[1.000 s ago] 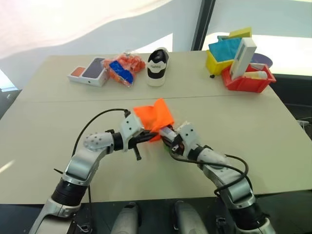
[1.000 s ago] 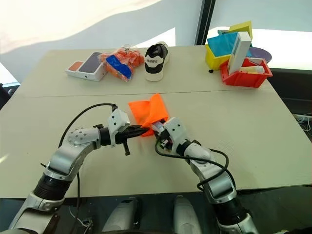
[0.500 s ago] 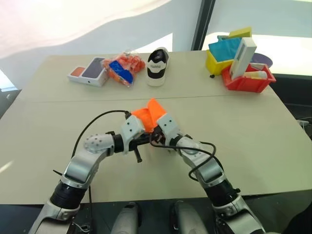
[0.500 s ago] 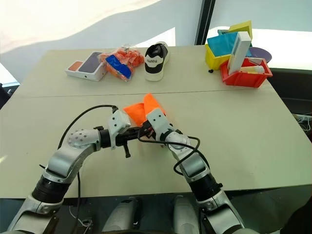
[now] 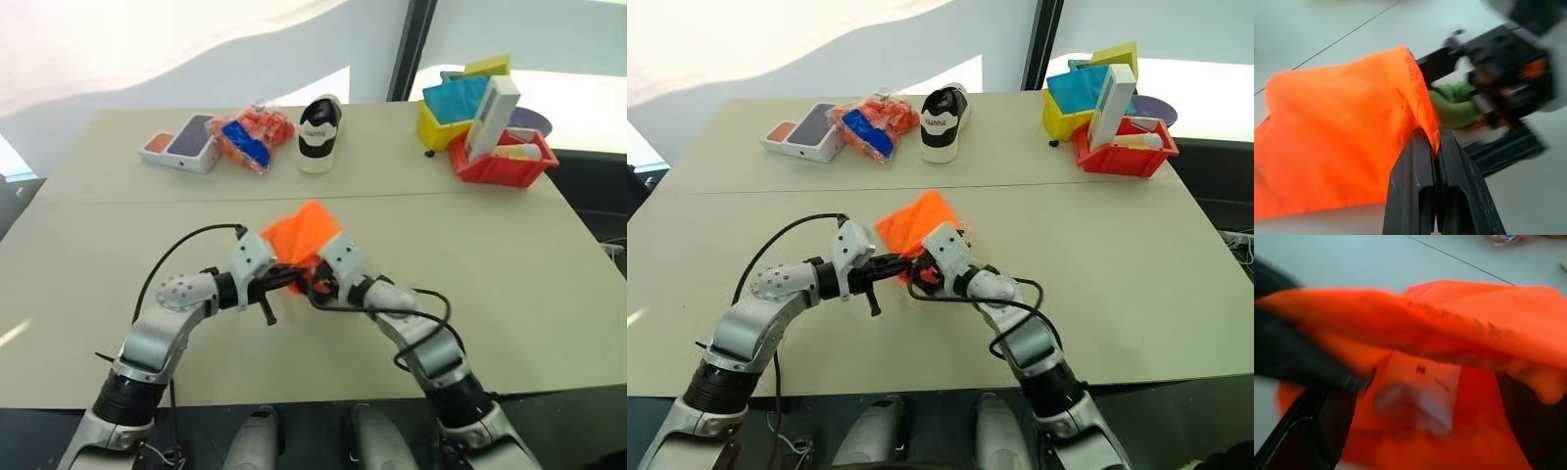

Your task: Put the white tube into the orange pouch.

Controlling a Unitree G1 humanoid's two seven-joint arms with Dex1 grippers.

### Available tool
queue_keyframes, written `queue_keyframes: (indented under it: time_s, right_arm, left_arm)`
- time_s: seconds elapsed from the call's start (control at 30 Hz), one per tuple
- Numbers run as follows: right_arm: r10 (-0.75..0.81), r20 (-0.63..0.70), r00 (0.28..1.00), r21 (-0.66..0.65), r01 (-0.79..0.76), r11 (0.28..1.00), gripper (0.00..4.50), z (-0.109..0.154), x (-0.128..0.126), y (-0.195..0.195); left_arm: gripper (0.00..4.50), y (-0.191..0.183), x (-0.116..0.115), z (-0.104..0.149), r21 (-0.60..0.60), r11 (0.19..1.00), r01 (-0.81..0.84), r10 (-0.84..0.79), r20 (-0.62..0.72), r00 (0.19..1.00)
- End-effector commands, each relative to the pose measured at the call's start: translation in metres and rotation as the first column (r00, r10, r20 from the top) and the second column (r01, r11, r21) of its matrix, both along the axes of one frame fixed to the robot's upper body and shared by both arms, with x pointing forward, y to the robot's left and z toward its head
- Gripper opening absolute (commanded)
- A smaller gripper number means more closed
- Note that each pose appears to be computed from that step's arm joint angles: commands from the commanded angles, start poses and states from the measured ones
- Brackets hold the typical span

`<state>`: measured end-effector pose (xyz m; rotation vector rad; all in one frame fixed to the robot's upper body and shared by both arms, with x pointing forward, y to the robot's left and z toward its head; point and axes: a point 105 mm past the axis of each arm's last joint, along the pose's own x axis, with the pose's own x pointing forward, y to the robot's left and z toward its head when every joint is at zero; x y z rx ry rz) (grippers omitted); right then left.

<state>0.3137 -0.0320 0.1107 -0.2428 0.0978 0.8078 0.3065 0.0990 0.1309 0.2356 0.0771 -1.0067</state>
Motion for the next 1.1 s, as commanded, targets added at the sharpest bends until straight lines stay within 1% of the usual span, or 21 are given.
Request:
queue_keyframes:
  time_s: [0.03, 0.17, 0.27, 0.33, 0.37, 0.4, 0.43, 0.5, 0.63, 0.8, 0.87, 1.0, 1.1]
  right_arm:
    - [0.067, 0.036, 0.997, 0.082, -0.069, 0.994, 4.43, 0.025, -0.014, -0.009]
    - [0.125, 0.01, 0.992, 0.078, -0.125, 0.989, 4.43, 0.023, -0.026, -0.015]
    - [0.126, -0.021, 0.992, 0.066, -0.125, 0.99, 3.62, 0.015, -0.027, -0.017]
    - [0.126, -0.02, 0.992, 0.055, -0.125, 0.991, 2.66, 0.013, -0.027, -0.015]
    - [0.112, -0.02, 0.994, 0.061, -0.11, 0.992, 2.02, 0.012, -0.024, -0.013]
    - [0.1, -0.022, 0.995, 0.068, -0.099, 0.993, 1.53, 0.012, -0.022, -0.011]
    - [0.094, -0.018, 0.995, 0.06, -0.093, 0.994, 0.95, 0.011, -0.02, -0.008]
    - [0.053, -0.02, 0.998, 0.048, -0.052, 0.998, 0.03, 0.008, -0.01, -0.002]
    - [0.026, -0.04, 0.999, 0.025, -0.025, 0.999, 0.03, -0.001, 0.002, 0.008]
    - [-0.008, 0.001, 1.0, 0.014, 0.008, 1.0, 0.03, -0.001, 0.017, 0.018]
    - [0.02, 0.018, 1.0, 0.033, -0.02, 0.999, 0.03, 0.007, 0.014, 0.019]
    - [0.108, 0.061, 0.992, 0.03, -0.11, 0.993, 0.03, 0.017, -0.003, 0.009]
    - [0.188, 0.078, 0.979, 0.009, -0.19, 0.982, 0.03, 0.023, -0.021, -0.009]
  left_arm:
    - [0.0, 0.011, 0.005, 0.011, -0.075, 0.997, -0.035, 0.035, -0.001, 0.999]
    - [0.0, 0.019, 0.008, 0.008, -0.12, 0.991, -0.058, 0.053, -0.04, 0.998]
    - [0.0, 0.025, 0.01, 0.007, -0.145, 0.988, -0.061, 0.051, -0.07, 0.996]
    - [0.0, 0.027, 0.011, 0.007, -0.146, 0.987, -0.06, 0.049, -0.079, 0.996]
    - [0.0, 0.028, 0.011, 0.007, -0.147, 0.987, -0.061, 0.049, -0.082, 0.995]
    - [0.0, 0.029, 0.011, 0.007, -0.148, 0.987, -0.061, 0.049, -0.084, 0.995]
    - [0.0, 0.029, 0.012, 0.007, -0.151, 0.987, -0.061, 0.048, -0.087, 0.995]
    - [0.0, 0.027, 0.01, 0.008, -0.156, 0.986, -0.052, 0.039, -0.089, 0.995]
    - [0.0, 0.024, 0.005, 0.009, -0.161, 0.986, -0.031, 0.017, -0.084, 0.996]
    - [0.0, 0.027, 0.002, 0.009, -0.153, 0.987, -0.049, 0.039, -0.071, 0.997]
    - [0.0, 0.032, 0.0, 0.007, -0.133, 0.989, -0.065, 0.057, -0.061, 0.997]
    - [0.0, 0.049, -0.002, 0.002, -0.067, 0.992, -0.105, 0.103, -0.036, 0.994]
    - [0.0, 0.065, -0.004, -0.001, -0.02, 0.99, -0.137, 0.136, -0.021, 0.99]
